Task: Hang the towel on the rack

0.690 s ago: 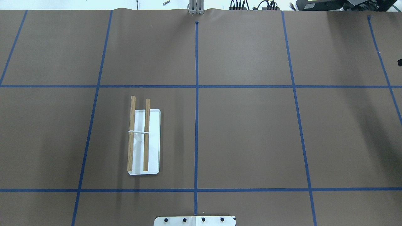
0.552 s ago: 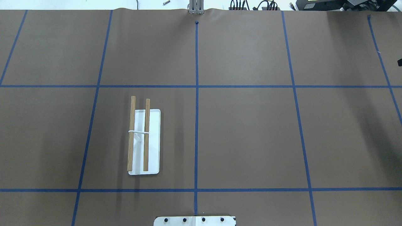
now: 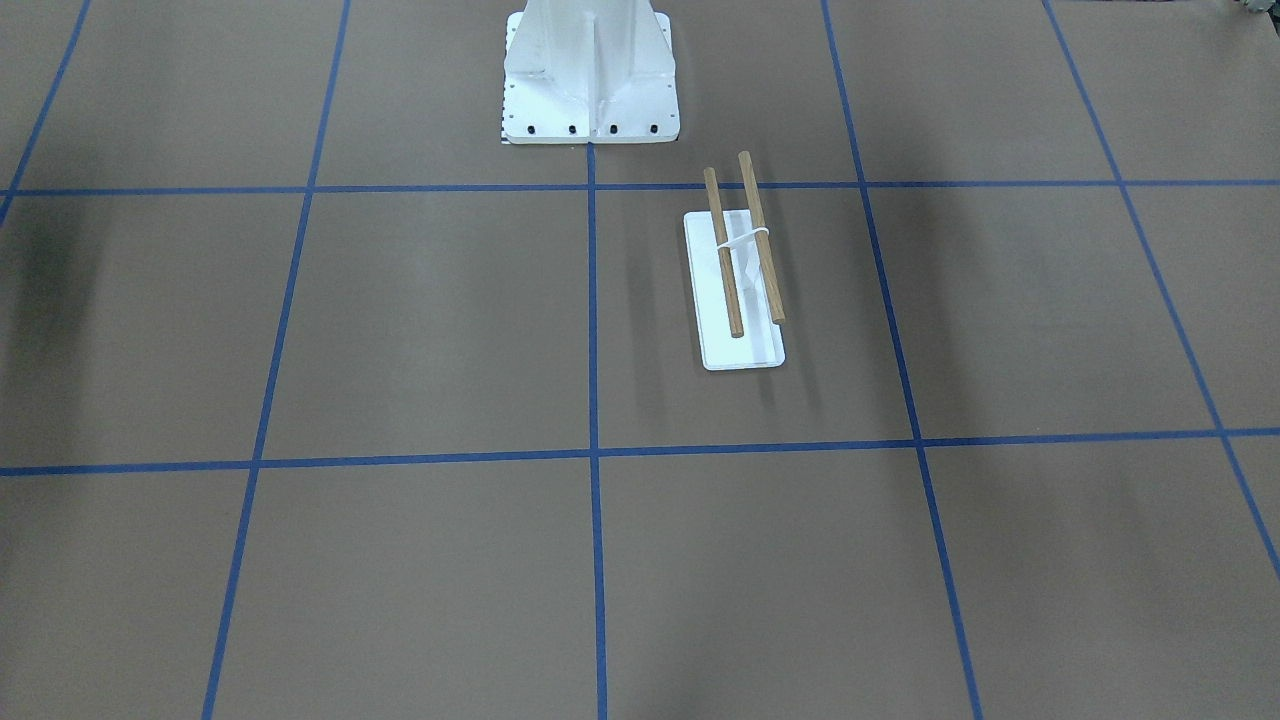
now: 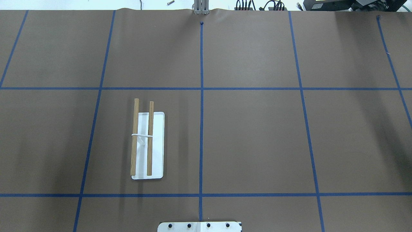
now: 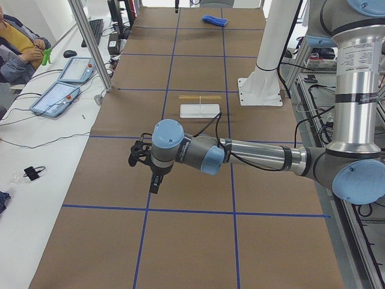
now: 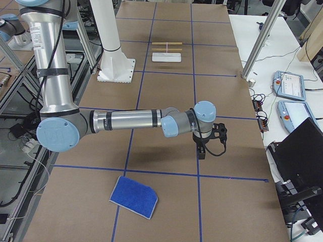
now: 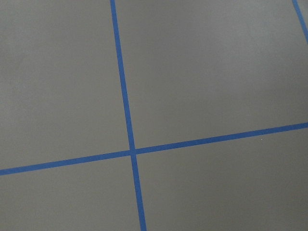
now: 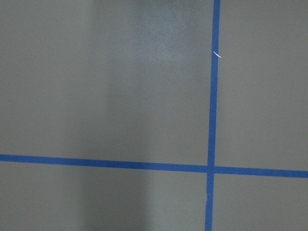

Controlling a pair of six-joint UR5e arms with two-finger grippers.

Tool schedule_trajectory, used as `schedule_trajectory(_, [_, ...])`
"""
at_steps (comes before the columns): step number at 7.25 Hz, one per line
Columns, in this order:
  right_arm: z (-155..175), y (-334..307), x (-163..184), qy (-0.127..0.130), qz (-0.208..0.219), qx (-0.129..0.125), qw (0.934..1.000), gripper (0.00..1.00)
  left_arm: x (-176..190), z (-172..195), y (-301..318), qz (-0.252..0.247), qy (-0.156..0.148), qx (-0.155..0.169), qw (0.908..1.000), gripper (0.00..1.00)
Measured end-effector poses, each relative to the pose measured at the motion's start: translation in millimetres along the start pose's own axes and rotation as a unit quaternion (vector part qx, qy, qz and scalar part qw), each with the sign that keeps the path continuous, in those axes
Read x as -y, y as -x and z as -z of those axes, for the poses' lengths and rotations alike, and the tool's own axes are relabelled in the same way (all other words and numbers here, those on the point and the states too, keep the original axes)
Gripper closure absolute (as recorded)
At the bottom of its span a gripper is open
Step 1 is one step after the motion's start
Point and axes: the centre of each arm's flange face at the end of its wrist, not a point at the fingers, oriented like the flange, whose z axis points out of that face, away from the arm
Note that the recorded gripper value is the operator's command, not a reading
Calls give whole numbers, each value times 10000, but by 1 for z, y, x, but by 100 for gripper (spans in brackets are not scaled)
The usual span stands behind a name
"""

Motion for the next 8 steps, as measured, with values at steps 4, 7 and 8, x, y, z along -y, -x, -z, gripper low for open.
schedule_trajectory(4, [-48,-83,-85,638,-465,61,9969,0,0,-4,4,-89,-126,2,9999,2])
schedule_trajectory(7, [-81,-144,-125,954,-711,181,9927,0,3,-1,1,-123,-170,-5,9998,2])
schedule_trajectory(8, [-85,-157,-136,1000,-773,164,9918,0,5,1,-2,-146,-192,-12,9997,2])
